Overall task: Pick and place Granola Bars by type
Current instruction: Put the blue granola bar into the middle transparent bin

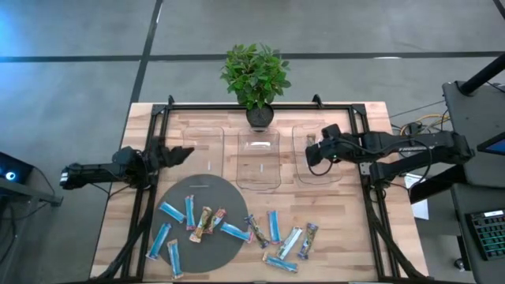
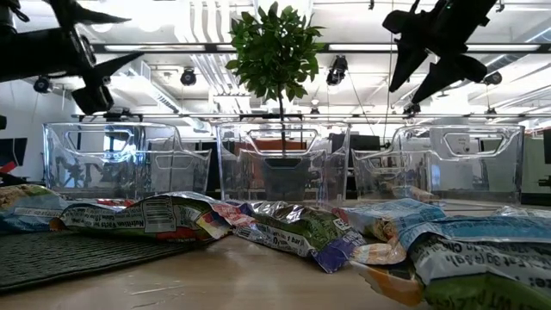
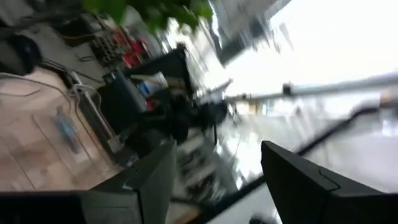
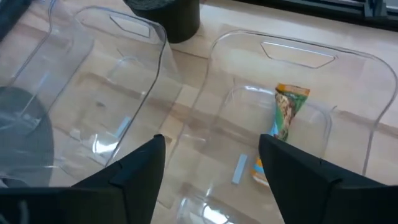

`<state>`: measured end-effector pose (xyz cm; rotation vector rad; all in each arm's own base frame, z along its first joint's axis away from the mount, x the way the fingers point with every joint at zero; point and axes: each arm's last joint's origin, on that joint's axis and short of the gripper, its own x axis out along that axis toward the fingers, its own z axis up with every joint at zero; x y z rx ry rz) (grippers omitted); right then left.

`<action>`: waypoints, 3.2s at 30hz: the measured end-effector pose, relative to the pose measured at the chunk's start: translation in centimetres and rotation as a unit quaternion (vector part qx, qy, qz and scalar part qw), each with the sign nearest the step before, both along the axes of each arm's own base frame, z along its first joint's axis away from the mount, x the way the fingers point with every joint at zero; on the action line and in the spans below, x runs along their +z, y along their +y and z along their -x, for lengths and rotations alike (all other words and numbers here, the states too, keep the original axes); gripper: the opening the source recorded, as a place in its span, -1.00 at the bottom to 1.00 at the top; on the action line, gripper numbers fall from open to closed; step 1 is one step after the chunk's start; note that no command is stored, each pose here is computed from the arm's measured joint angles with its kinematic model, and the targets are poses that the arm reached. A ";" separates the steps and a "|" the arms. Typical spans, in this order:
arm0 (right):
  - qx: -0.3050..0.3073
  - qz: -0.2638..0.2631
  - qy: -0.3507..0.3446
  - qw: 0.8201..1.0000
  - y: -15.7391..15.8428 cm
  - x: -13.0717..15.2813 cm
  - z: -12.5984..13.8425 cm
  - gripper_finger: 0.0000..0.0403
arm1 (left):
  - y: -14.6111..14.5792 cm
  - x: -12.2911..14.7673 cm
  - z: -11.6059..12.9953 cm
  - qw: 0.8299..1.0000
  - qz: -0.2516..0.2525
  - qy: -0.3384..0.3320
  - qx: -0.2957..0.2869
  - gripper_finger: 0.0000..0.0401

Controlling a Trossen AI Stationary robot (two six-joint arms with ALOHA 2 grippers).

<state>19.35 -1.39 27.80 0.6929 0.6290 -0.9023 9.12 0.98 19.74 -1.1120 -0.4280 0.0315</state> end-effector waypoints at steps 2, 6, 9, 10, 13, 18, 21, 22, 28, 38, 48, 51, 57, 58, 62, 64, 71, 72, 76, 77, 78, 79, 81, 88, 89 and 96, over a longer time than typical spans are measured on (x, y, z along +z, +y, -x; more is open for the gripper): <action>0.011 0.007 0.005 1.000 0.0 -0.1 -0.1 0.21 | 0.1 0.0 0.0 0.999 0.028 -0.005 0.017 0.08; 0.030 0.012 0.003 0.999 0.0 0.0 -0.4 0.22 | 0.4 0.1 0.1 0.996 0.076 -0.024 0.047 0.08; 0.050 0.014 0.007 0.999 0.1 0.1 -0.5 0.22 | 0.3 0.6 0.3 0.995 0.084 -0.056 0.027 0.08; 0.063 0.012 0.012 0.998 0.2 0.0 -0.5 0.23 | 0.2 0.8 0.3 0.994 0.082 -0.067 0.016 0.08; 0.116 -0.005 0.024 0.993 0.5 0.0 -0.5 0.22 | 0.1 1.3 0.4 0.993 0.078 -0.092 -0.010 0.08; 0.165 -0.092 0.016 0.982 1.5 -0.2 -0.5 0.19 | -0.1 2.4 0.6 0.994 0.051 -0.094 -0.028 0.08; 0.175 -0.148 0.013 0.973 2.8 -0.2 -0.3 0.19 | -0.2 3.0 0.5 0.994 0.031 -0.092 -0.046 0.08; 0.175 -0.163 0.015 0.971 3.3 -0.1 -0.2 0.19 | -0.3 3.2 0.5 0.994 0.025 -0.090 -0.051 0.08; 0.162 -0.228 0.045 0.959 6.5 0.5 1.2 0.19 | -0.5 4.8 0.2 0.993 -0.014 -0.079 -0.086 0.08; 0.049 -0.363 0.102 0.925 12.1 -2.3 0.5 0.19 | -0.6 4.8 -1.5 0.994 -0.021 -0.017 -0.108 0.08; 0.002 -0.400 0.176 0.900 16.6 -7.3 -3.2 0.19 | -0.8 4.0 -2.5 0.989 -0.022 0.026 -0.147 0.08; -0.008 -0.422 0.155 0.893 17.7 -8.3 -4.3 0.19 | -0.9 4.0 -2.5 0.986 -0.026 0.026 -0.161 0.08; -0.056 -0.448 0.149 0.880 19.6 -10.7 -5.4 0.19 | -1.1 3.9 -2.5 0.980 -0.034 0.032 -0.192 0.08; -0.066 -0.448 0.152 0.878 19.8 -11.1 -5.3 0.19 | -1.1 3.8 -2.6 0.979 -0.035 0.036 -0.196 0.08; -0.108 -0.444 0.163 0.874 20.5 -12.5 -5.2 0.19 | -1.2 3.6 -2.6 0.976 -0.035 0.047 -0.211 0.08; -0.122 -0.432 0.157 0.880 20.5 -13.1 -5.4 0.19 | -1.2 3.5 -2.6 0.975 -0.037 0.053 -0.213 0.08; -0.148 -0.412 0.156 0.885 20.3 -14.4 -5.8 0.19 | -1.2 3.3 -2.7 0.974 -0.037 0.065 -0.214 0.08; -0.149 -0.412 0.161 0.885 20.3 -14.6 -5.9 0.18 | -1.2 3.3 -2.7 0.974 -0.037 0.065 -0.214 0.08; -0.157 -0.403 0.175 0.884 20.2 -14.9 -5.7 0.10 | -1.2 3.2 -2.7 0.974 -0.042 0.067 -0.213 0.08; -0.158 -0.401 0.178 0.885 20.2 -15.0 -5.7 0.05 | -1.2 3.2 -2.7 0.974 -0.043 0.069 -0.212 0.08; -0.159 -0.399 0.181 0.885 20.1 -15.0 -5.6 0.00 | -1.2 3.1 -2.7 0.974 -0.043 0.071 -0.212 0.08; -0.157 -0.398 0.182 0.885 20.1 -14.9 -5.6 -0.06 | -1.2 3.1 -2.7 0.974 -0.043 0.072 -0.212 0.08; -0.152 -0.396 0.186 0.886 20.1 -14.8 -5.5 -0.20 | -1.2 3.1 -2.7 0.973 -0.044 0.074 -0.212 0.08; -0.078 -0.360 0.157 0.916 19.9 -12.8 -5.6 -0.68 | -1.2 3.1 -2.7 0.973 -0.046 0.075 -0.211 0.08; -0.065 -0.355 0.133 0.923 19.9 -11.7 -5.9 -0.71 | -1.2 3.1 -2.7 0.973 -0.046 0.074 -0.211 0.08; -0.001 -0.262 -0.058 0.963 15.7 -3.4 -7.9 -0.75 | -1.1 3.1 -2.7 0.975 -0.045 0.074 -0.206 0.08</action>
